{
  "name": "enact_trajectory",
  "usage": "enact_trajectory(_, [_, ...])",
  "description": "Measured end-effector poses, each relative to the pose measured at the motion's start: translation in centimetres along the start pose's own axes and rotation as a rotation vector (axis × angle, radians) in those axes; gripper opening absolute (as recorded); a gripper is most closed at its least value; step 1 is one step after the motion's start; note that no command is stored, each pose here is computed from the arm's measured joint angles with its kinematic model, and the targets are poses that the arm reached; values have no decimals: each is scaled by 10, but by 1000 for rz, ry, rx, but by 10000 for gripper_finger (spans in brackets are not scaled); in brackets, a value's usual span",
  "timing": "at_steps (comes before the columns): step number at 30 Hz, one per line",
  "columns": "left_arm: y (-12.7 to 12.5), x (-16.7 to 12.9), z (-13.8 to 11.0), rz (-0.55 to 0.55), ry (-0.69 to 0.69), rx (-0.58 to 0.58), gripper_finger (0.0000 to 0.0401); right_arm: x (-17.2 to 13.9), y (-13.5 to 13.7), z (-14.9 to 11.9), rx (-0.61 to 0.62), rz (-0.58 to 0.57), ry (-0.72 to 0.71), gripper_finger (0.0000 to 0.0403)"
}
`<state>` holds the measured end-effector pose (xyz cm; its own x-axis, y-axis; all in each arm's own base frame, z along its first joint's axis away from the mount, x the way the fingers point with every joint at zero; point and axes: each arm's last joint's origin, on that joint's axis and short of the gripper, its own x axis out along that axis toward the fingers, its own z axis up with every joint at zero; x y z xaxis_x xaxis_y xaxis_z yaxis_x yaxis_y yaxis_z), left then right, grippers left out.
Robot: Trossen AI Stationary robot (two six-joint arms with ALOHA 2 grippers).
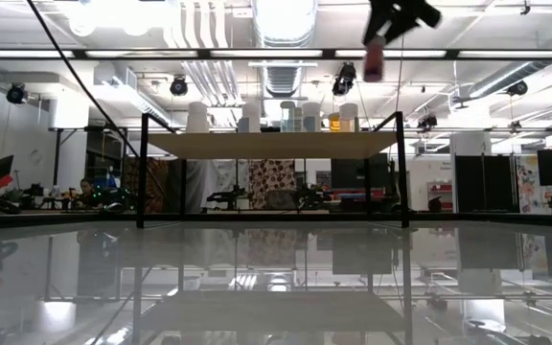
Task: Pick and place medicine bottles onto shelf by color
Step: Put the pink pill bottle on the shelf
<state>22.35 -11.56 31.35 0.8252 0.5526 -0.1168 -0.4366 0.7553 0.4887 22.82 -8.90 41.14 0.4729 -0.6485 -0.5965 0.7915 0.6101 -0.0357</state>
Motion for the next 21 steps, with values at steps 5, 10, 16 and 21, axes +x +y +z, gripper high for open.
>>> enact_trajectory(5, [2, -1, 1, 1, -4, -10, 195, 2, 30, 26, -60, 104, -7, 171])
enact_trajectory(10, [6, -2, 1, 8, -20, -48, 195, 24, 63, 47, -114, 238, 24, 171])
enact_trajectory(16, [16, -7, 1, 15, -55, -131, 195, 64, 100, 66, -200, 280, 30, 171])
enact_trajectory(21, [21, -14, -2, 7, -89, -190, 195, 94, 120, 80, -242, 293, 8, 171])
